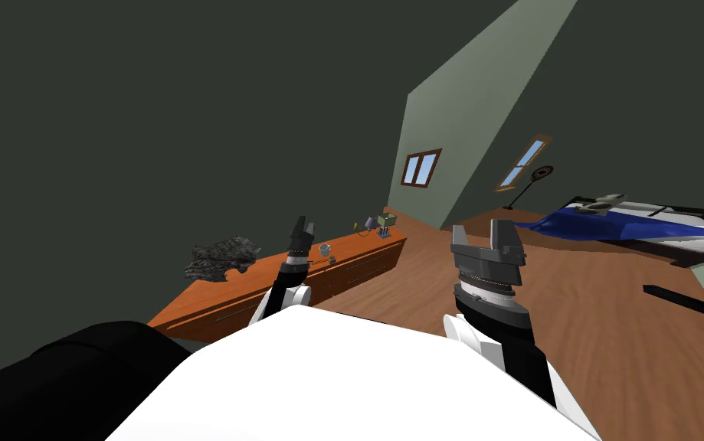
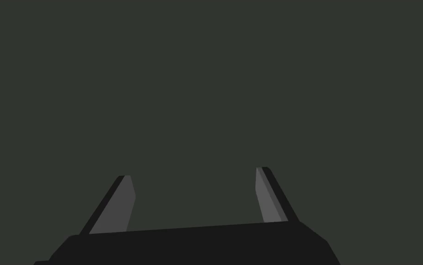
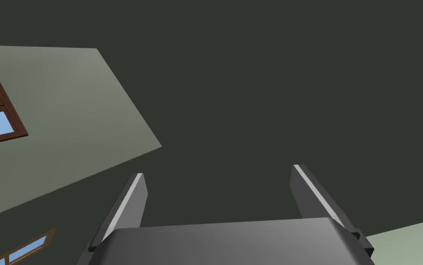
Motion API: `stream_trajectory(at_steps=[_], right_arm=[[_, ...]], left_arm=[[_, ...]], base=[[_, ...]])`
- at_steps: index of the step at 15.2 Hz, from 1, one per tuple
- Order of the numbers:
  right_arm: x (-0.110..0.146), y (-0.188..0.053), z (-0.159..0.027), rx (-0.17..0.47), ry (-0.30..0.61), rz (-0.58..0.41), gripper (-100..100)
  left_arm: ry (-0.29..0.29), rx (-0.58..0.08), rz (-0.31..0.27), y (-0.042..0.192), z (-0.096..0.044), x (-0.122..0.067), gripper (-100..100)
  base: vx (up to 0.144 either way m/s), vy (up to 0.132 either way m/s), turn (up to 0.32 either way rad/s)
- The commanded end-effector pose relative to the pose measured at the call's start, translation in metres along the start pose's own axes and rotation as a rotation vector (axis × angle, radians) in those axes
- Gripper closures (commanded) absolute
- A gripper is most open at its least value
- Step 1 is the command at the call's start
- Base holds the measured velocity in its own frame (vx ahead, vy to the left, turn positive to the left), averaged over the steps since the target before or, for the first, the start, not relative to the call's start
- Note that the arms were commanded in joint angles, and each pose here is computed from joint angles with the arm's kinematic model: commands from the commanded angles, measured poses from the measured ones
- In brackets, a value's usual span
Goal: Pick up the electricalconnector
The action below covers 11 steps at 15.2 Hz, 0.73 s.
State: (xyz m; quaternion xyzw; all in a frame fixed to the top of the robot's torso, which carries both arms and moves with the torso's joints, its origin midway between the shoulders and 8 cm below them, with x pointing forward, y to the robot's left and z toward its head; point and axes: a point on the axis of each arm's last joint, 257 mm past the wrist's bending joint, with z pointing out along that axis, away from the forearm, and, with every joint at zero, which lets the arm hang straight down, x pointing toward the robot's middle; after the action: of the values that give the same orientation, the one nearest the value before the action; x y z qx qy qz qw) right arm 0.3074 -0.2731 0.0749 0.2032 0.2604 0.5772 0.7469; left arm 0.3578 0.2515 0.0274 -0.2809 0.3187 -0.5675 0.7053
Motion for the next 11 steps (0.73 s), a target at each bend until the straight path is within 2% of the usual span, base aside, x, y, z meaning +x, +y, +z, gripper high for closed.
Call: stream_trajectory(at_steps=[1, 6, 7, 8, 9, 10, 11], right_arm=[[0.000, 0.000, 0.000, 0.000, 0.000, 0.000, 0], [0.000, 0.000, 0.000, 0.000, 0.000, 0.000, 0], [0.000, 0.000, 0.000, 0.000, 0.000, 0.000, 0], [0.000, 0.000, 0.000, 0.000, 0.000, 0.000, 0], [0.000, 0.000, 0.000, 0.000, 0.000, 0.000, 0], [0.000, 0.000, 0.000, 0.000, 0.000, 0.000, 0], [0.000, 0.000, 0.000, 0.000, 0.000, 0.000, 0]], left_arm=[[0.039, -0.025, 0.016, 0.012, -0.002, 0.004, -100], [0.089, -0.140, 0.043, 0.064, -0.010, 0.006, -100], [0.093, -0.172, 0.046, 0.077, -0.013, 0.004, -100], [0.093, -0.172, 0.046, 0.077, -0.013, 0.004, -100], [0.096, -0.206, 0.049, 0.092, -0.016, 0.002, -100], [0.096, -0.206, 0.049, 0.092, -0.016, 0.002, -100], [0.097, -0.243, 0.052, 0.108, -0.020, 0.000, -100]], base=[[0.012, -0.006, 0.013], [0.054, -0.017, 0.026], [0.076, -0.019, 0.039], [0.063, -0.016, 0.020], [0.057, -0.021, 0.021], [0.048, -0.021, 0.018], [0.042, -0.016, 0.022]])
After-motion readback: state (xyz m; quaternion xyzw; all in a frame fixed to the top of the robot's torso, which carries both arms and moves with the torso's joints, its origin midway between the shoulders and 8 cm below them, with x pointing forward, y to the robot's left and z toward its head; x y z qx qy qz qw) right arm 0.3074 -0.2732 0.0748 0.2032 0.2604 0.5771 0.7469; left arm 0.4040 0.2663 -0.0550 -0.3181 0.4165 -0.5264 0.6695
